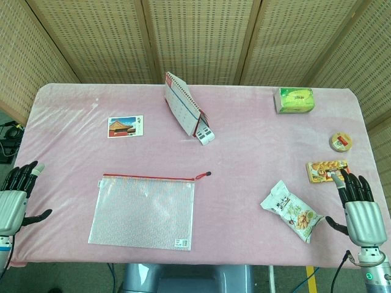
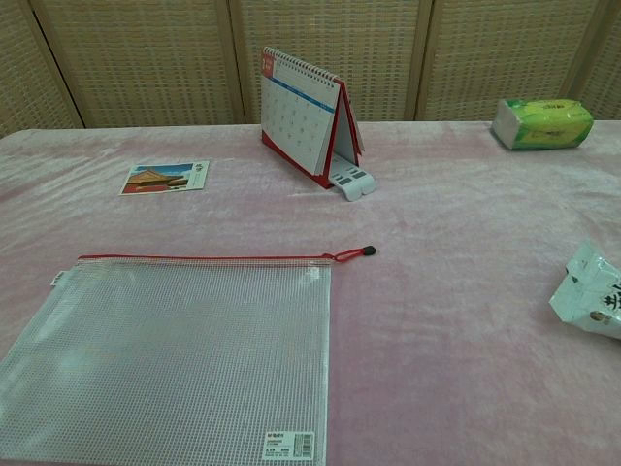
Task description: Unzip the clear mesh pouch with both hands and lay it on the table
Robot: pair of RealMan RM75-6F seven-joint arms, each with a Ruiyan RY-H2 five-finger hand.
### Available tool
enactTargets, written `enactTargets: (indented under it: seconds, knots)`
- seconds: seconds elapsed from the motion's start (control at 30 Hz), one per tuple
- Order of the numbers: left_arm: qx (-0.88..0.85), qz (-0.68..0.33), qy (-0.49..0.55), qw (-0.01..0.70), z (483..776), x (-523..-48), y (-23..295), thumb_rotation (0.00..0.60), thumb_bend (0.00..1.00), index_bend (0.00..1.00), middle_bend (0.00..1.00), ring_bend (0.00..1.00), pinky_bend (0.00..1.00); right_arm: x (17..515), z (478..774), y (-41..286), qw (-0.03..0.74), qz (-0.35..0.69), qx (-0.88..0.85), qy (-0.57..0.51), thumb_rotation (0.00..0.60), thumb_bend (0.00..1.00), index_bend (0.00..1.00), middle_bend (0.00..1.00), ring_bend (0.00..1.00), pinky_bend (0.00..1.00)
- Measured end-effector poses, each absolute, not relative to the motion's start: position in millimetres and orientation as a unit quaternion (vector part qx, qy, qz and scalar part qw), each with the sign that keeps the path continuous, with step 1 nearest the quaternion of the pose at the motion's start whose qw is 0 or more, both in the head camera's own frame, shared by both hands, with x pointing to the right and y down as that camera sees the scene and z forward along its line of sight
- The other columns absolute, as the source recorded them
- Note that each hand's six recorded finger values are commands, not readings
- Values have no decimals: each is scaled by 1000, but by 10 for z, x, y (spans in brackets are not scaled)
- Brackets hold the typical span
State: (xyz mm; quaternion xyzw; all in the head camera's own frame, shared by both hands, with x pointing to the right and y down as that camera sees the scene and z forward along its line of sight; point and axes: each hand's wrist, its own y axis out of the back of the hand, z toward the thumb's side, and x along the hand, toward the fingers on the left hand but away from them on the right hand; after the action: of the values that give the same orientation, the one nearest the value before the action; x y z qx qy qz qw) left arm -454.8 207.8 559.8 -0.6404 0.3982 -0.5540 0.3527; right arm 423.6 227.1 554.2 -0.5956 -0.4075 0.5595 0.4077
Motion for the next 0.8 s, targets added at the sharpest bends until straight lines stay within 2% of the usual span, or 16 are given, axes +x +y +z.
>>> enactTargets:
  seconds: [0.2, 0.23, 0.27, 0.33, 0.37, 0.43, 0.47, 0.5, 0.6, 0.8]
  knots:
    - [-643, -561, 385, 351, 5674, -4507, 2071, 600, 0, 0, 1, 0, 0, 4243, 5528, 2280, 409, 560, -594, -408, 600, 0, 0, 0, 0, 0]
    - [-645, -561, 383, 350, 5694, -4485, 2055, 600, 0, 0, 24, 6, 8, 4246, 5529, 2280, 410, 561, -593, -408, 600, 0, 0, 0, 0, 0]
    - [-647, -561, 381, 349, 5714, -4456, 2032, 600, 0, 0, 114, 58, 63, 4248, 5530, 2279, 410, 561, -592, -408, 600, 0, 0, 0, 0, 0]
    - [-654, -553, 375, 356, 5752, -4341, 1931, 600, 0, 0, 395, 263, 305, 4258, 5538, 2270, 410, 563, -590, -408, 600, 0, 0, 0, 0, 0]
    - [-660, -544, 372, 360, 5783, -4247, 1853, 600, 0, 14, 582, 436, 513, 4264, 5543, 2265, 409, 565, -589, -409, 600, 0, 0, 0, 0, 0]
    - [-671, -532, 365, 365, 5850, -4079, 1731, 600, 0, 95, 819, 678, 807, 4281, 5556, 2251, 409, 569, -585, -409, 600, 0, 0, 0, 0, 0]
    - [-677, -526, 361, 367, 5887, -3989, 1671, 600, 0, 165, 911, 781, 915, 4285, 5562, 2244, 409, 570, -584, -409, 600, 0, 0, 0, 0, 0]
    - [-685, -518, 356, 368, 5940, -3858, 1589, 600, 0, 223, 966, 849, 973, 4291, 5570, 2237, 409, 572, -582, -408, 600, 0, 0, 0, 0, 0]
    - [-710, -494, 339, 370, 6097, -3437, 1382, 600, 0, 306, 1000, 920, 1000, 4306, 5609, 2226, 409, 580, -578, -403, 600, 0, 0, 0, 0, 0]
    - [-750, -469, 292, 363, 6402, -2582, 1073, 600, 0, 333, 1000, 928, 1000, 4310, 5715, 2214, 408, 593, -574, -391, 600, 0, 0, 0, 0, 0]
